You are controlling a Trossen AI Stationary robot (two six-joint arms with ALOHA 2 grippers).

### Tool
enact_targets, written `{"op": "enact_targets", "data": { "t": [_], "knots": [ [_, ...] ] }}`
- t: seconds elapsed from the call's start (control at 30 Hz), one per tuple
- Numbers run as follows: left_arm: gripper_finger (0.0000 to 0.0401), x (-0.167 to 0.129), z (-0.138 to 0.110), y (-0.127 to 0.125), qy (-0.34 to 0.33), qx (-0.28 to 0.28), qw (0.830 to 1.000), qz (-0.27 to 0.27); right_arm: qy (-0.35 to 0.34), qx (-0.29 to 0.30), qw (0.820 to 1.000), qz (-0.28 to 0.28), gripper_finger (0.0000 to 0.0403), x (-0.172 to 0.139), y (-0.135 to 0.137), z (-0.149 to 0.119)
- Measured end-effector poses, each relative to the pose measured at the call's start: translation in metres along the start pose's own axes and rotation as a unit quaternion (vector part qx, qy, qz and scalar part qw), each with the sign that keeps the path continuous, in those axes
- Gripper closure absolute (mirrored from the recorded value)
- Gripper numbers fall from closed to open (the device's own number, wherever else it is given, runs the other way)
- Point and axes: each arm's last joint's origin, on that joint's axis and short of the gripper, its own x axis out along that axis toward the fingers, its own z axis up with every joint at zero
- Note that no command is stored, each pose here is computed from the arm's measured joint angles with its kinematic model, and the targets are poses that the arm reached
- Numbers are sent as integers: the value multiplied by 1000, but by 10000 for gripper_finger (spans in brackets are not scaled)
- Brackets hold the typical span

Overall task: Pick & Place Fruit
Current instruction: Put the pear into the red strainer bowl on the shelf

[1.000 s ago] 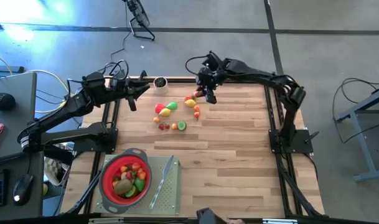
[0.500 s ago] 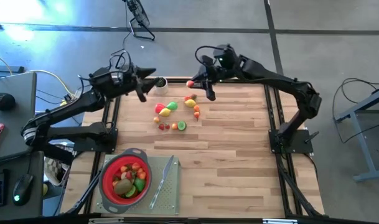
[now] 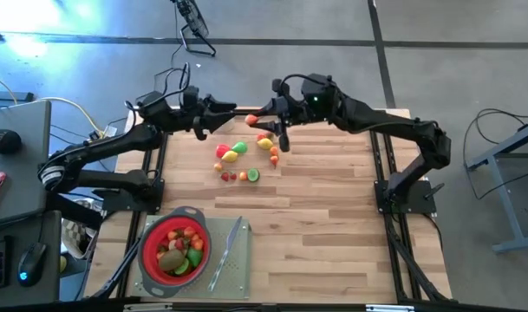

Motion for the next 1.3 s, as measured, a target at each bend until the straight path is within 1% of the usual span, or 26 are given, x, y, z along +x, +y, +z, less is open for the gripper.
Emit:
{"op": "enact_targets", "data": {
  "t": [0.07,0.17,0.33,0.5,0.6,0.67,0.73,0.87,1.0,1.13,1.3],
  "knots": [
    [150,1,0,-1,1,-23,1000,-16,-6,-5,1000,-12,301,3,6,4],
    [150,3,-2,-4,2,-69,997,-25,-14,-16,1000,-19,301,6,15,8],
    [150,7,-6,-16,-5,-81,995,-51,-9,-25,999,-42,301,9,23,11],
    [150,14,-16,-32,-25,-104,994,-33,-14,-37,999,-32,301,11,33,14],
    [150,16,-21,-41,-34,-112,993,-26,-18,-43,998,-40,301,13,37,16],
    [150,16,-24,-45,-31,-112,993,-31,-19,-44,998,-45,301,13,40,17],
    [150,17,-25,-47,-31,-105,994,-31,-21,-54,997,-46,301,14,41,18],
    [150,17,-25,-46,-34,-107,993,-27,-19,-57,996,-69,300,14,43,19],
    [150,17,-24,-46,-35,-109,993,-27,-18,-57,996,-70,300,15,44,19],
    [150,22,-27,-42,-50,-124,991,-10,-13,-54,996,-72,300,17,44,17],
    [150,30,-31,-39,-66,-127,989,-26,-7,-55,995,-80,300,18,44,16]
  ]
}}
